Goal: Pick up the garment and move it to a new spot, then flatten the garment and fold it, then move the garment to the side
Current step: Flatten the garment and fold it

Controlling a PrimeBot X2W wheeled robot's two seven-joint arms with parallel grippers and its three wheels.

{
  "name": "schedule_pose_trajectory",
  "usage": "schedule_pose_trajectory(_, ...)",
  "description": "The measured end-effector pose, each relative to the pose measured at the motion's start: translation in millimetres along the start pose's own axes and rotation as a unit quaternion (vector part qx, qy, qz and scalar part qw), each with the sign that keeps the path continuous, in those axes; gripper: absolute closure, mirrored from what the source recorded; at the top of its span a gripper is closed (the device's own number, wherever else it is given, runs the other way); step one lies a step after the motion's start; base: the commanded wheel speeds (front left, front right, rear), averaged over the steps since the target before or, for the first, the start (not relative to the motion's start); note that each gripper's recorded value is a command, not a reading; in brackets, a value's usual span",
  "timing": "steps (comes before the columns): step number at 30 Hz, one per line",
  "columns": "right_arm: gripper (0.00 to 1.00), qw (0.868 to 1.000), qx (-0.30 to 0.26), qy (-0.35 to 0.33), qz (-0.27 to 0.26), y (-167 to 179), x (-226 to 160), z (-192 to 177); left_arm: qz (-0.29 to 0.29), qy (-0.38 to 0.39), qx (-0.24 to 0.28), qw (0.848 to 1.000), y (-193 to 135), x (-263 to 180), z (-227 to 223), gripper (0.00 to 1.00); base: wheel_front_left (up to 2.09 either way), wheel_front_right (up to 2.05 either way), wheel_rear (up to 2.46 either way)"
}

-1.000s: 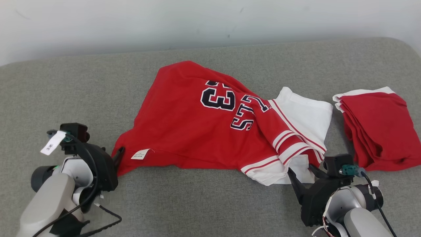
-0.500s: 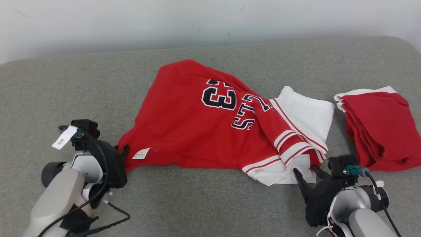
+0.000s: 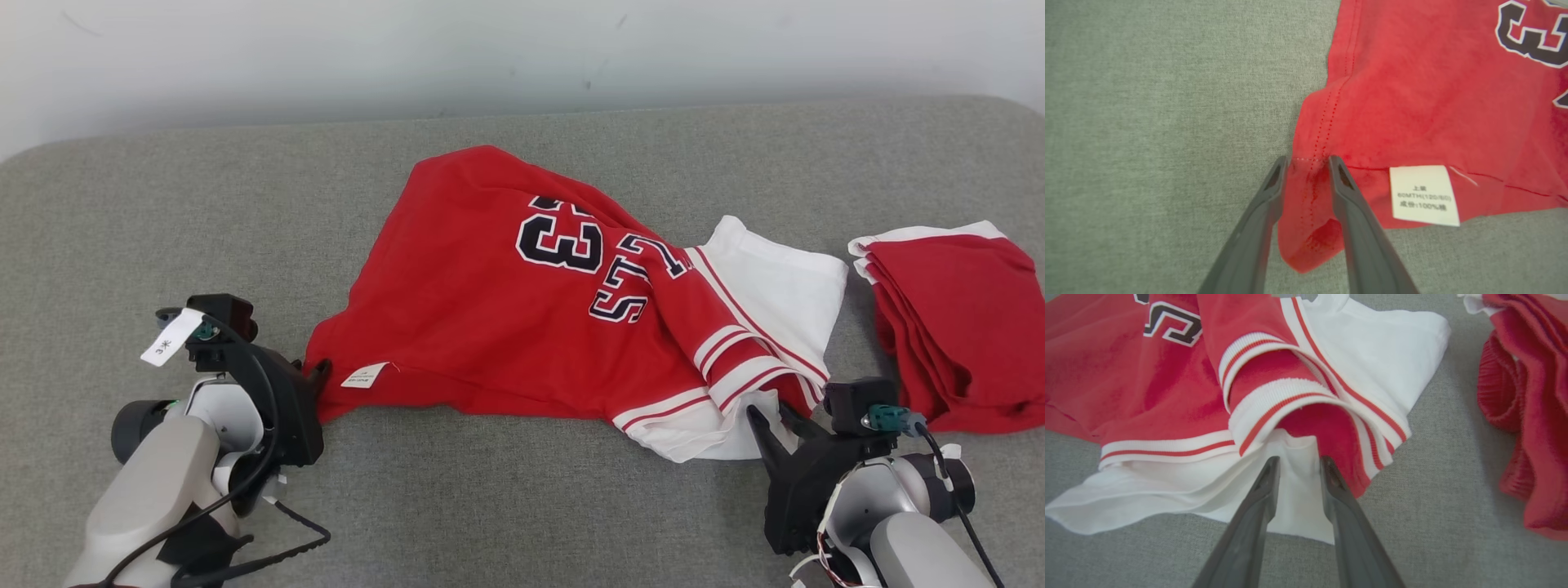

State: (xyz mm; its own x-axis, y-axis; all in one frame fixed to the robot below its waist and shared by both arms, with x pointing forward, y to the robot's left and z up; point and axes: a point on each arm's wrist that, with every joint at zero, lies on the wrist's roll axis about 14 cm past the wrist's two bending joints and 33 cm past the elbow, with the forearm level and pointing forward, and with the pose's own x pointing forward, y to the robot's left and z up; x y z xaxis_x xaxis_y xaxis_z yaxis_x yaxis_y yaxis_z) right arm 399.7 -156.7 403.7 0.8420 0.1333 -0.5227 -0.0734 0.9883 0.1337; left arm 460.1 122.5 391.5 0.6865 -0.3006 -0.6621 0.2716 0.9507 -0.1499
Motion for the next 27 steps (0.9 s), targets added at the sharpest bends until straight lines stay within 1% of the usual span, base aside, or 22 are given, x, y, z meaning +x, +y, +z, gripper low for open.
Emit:
schedule_pose_trajectory(9,0.52,1.000,-0.004,-0.005,-0.007,-3.0,1.8,3.4,-0.006,-0.007,0.005,1.000,-5.1,2.6,6.9,0.48,0.00,0.00,0.00)
schedule_pose_trajectory(13,0.53,1.000,-0.003,-0.003,-0.010,-5.0,1.4,1.8,-0.010,-0.007,0.011,1.000,-7.9,4.7,6.2,0.53,0.00,0.00,0.00)
schedule_pose_trajectory(15,0.57,1.000,-0.003,-0.002,-0.011,-5.7,1.4,1.1,-0.011,-0.005,0.012,1.000,-8.9,5.5,5.2,0.54,0.00,0.00,0.00)
schedule_pose_trajectory(17,0.69,1.000,-0.002,-0.001,-0.012,-6.3,1.5,0.3,-0.012,-0.004,0.011,1.000,-9.1,6.1,4.2,0.56,0.00,0.00,0.00)
schedule_pose_trajectory(18,0.79,1.000,-0.002,0.000,-0.012,-6.4,1.5,0.1,-0.012,-0.003,0.011,1.000,-9.1,6.3,3.9,0.61,0.00,0.00,0.00)
schedule_pose_trajectory(19,0.96,1.000,-0.002,0.000,-0.012,-6.5,1.6,-0.2,-0.012,-0.004,0.011,1.000,-9.1,6.5,3.9,0.76,0.00,0.00,0.00)
schedule_pose_trajectory(20,1.00,1.000,-0.002,0.000,-0.012,-6.5,1.7,-0.5,-0.012,-0.006,0.012,1.000,-9.1,6.6,4.3,0.87,0.00,0.00,0.00)
schedule_pose_trajectory(21,1.00,1.000,-0.002,0.001,-0.012,-6.5,1.8,-0.8,-0.012,-0.006,0.012,1.000,-9.1,6.7,4.3,1.00,0.00,0.00,0.00)
schedule_pose_trajectory(27,1.00,1.000,-0.004,-0.005,-0.012,-6.9,1.8,1.6,-0.011,-0.017,0.013,1.000,-9.3,5.3,11.0,1.00,0.00,0.00,0.00)
